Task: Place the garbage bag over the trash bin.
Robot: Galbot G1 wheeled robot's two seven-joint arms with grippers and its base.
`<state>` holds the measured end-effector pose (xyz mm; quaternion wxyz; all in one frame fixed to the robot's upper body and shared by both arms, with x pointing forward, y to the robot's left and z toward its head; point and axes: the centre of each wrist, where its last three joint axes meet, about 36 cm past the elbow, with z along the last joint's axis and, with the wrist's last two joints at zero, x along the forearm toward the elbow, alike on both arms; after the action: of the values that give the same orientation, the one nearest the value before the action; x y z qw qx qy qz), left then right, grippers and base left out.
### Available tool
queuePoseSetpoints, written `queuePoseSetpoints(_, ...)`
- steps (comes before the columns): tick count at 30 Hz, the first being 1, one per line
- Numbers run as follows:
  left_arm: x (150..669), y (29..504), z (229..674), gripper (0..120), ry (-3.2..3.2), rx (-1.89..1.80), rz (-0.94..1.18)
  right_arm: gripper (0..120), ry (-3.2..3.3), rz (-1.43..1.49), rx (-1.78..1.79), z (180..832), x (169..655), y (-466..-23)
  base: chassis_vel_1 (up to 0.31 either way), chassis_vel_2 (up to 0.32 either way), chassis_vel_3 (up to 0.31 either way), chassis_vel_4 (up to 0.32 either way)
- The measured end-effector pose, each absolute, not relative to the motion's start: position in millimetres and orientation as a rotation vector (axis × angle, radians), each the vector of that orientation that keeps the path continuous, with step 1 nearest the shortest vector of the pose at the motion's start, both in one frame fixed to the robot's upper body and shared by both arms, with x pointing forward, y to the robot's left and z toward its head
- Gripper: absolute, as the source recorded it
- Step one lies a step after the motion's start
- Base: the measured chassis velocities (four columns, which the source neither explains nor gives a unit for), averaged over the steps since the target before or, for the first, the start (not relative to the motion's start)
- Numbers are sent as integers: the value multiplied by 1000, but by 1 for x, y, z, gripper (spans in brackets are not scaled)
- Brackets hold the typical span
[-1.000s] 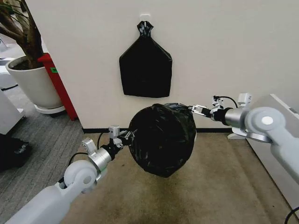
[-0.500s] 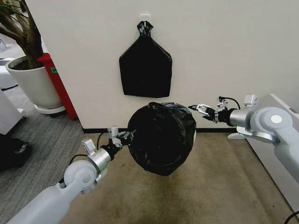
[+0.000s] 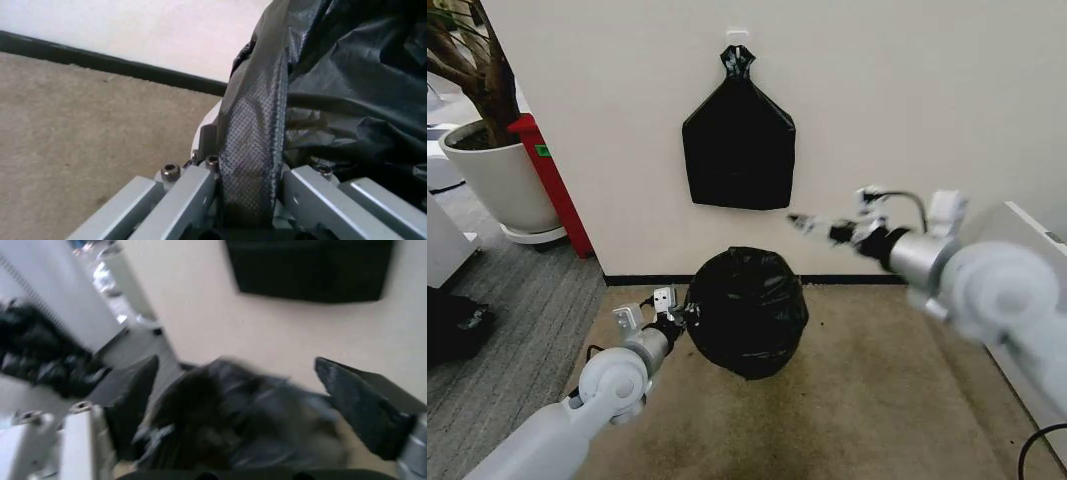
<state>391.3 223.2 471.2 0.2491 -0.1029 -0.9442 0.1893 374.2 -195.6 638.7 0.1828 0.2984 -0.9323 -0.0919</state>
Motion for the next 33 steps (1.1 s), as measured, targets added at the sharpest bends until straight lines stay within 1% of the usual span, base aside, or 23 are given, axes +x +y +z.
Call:
queuePoseSetpoints(1,391,223,471,1,-2572,-280,516,80,-2630,-259,842,639,374,-196,0,0,0,0)
queuePoseSetpoints(5,394,220,485,1,-2573,-273,496,62,-2551,-243,869,619,360,-148,0,0,0,0)
queuePoseSetpoints(6,394,220,486,1,-2575,-274,495,60,-2546,-242,856,616,359,-141,0,0,0,0)
queuePoseSetpoints(7,395,220,488,1,-2579,-277,494,55,-2540,-240,826,613,359,-130,0,0,0,0)
queuePoseSetpoints(8,395,220,488,1,-2579,-277,494,55,-2540,-240,826,613,359,-130,0,0,0,0)
queuePoseSetpoints(9,395,219,489,1,-2582,-279,494,52,-2537,-238,799,610,360,-123,0,0,0,0)
queuePoseSetpoints(10,395,219,490,1,-2584,-282,494,45,-2521,-257,723,605,364,-105,0,0,0,0)
queuePoseSetpoints(12,394,218,490,1,-2586,-285,494,40,-2501,-286,654,604,368,-94,0,0,0,0)
queuePoseSetpoints(13,393,218,490,1,-2589,-288,490,32,-2473,-328,566,605,373,-85,0,0,0,0)
queuePoseSetpoints(14,392,217,490,1,-2591,-290,488,30,-2452,-359,506,606,377,-79,0,0,0,0)
queuePoseSetpoints(15,391,217,489,1,-2592,-292,485,23,-2429,-392,437,607,382,-72,0,0,0,0)
queuePoseSetpoints(16,391,217,489,1,-2592,-292,485,23,-2429,-392,437,607,382,-72,0,0,0,0)
queuePoseSetpoints(19,390,217,489,1,-2598,-295,482,11,-2417,-426,327,604,393,-60,0,0,0,0)
queuePoseSetpoints(20,390,217,489,1,-2599,-295,482,9,-2419,-428,319,603,393,-59,0,0,0,0)
queuePoseSetpoints(21,390,217,489,1,-2602,-298,481,4,-2421,-437,279,599,399,-55,0,0,0,0)
queuePoseSetpoints(22,390,217,489,1,-2602,-298,481,4,-2421,-437,279,599,399,-55,0,0,0,0)
queuePoseSetpoints(23,390,217,489,1,-2605,-300,481,0,-2410,-451,248,597,403,-52,0,0,0,0)
queuePoseSetpoints(29,392,219,494,1,-2625,-303,483,0,-2336,-457,162,579,407,-53,0,0,0,0)
queuePoseSetpoints(33,395,221,496,1,-2641,-301,488,0,-2299,-433,75,556,413,-63,0,0,0,0)
